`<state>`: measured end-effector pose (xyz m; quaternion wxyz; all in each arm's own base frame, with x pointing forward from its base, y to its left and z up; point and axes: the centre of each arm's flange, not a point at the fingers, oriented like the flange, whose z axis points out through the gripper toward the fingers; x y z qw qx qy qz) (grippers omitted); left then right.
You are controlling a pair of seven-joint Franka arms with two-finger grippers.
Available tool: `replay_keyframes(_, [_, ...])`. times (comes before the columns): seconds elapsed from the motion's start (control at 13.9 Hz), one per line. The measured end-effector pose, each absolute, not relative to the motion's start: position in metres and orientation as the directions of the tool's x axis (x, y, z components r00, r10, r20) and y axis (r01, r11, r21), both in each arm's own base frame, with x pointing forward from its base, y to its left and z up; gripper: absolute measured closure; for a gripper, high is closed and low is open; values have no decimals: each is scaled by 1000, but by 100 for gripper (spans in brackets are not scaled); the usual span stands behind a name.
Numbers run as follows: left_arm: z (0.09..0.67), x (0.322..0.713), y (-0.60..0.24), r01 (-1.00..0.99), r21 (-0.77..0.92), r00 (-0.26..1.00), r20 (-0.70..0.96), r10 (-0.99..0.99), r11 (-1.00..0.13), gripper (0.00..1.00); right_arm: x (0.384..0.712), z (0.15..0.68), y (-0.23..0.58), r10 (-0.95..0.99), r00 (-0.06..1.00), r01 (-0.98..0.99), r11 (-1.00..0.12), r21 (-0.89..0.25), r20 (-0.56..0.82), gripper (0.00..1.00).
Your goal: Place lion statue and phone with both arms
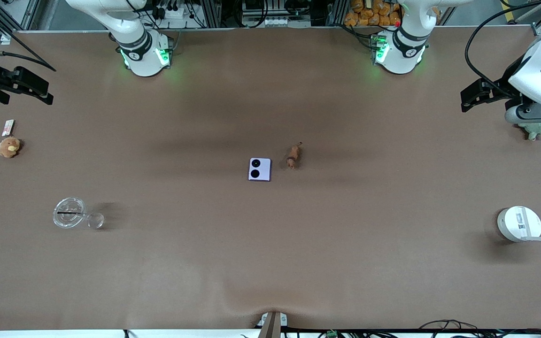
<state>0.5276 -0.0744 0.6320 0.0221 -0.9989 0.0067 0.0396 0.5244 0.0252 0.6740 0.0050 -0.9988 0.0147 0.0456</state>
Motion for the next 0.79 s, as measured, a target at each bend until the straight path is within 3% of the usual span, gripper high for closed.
replay_keyframes(0.79, [629,528,-74,-13,-45,996,-86,-9,-999,0,524,674,25,-29,995,-30,-1000,-10,-91,0])
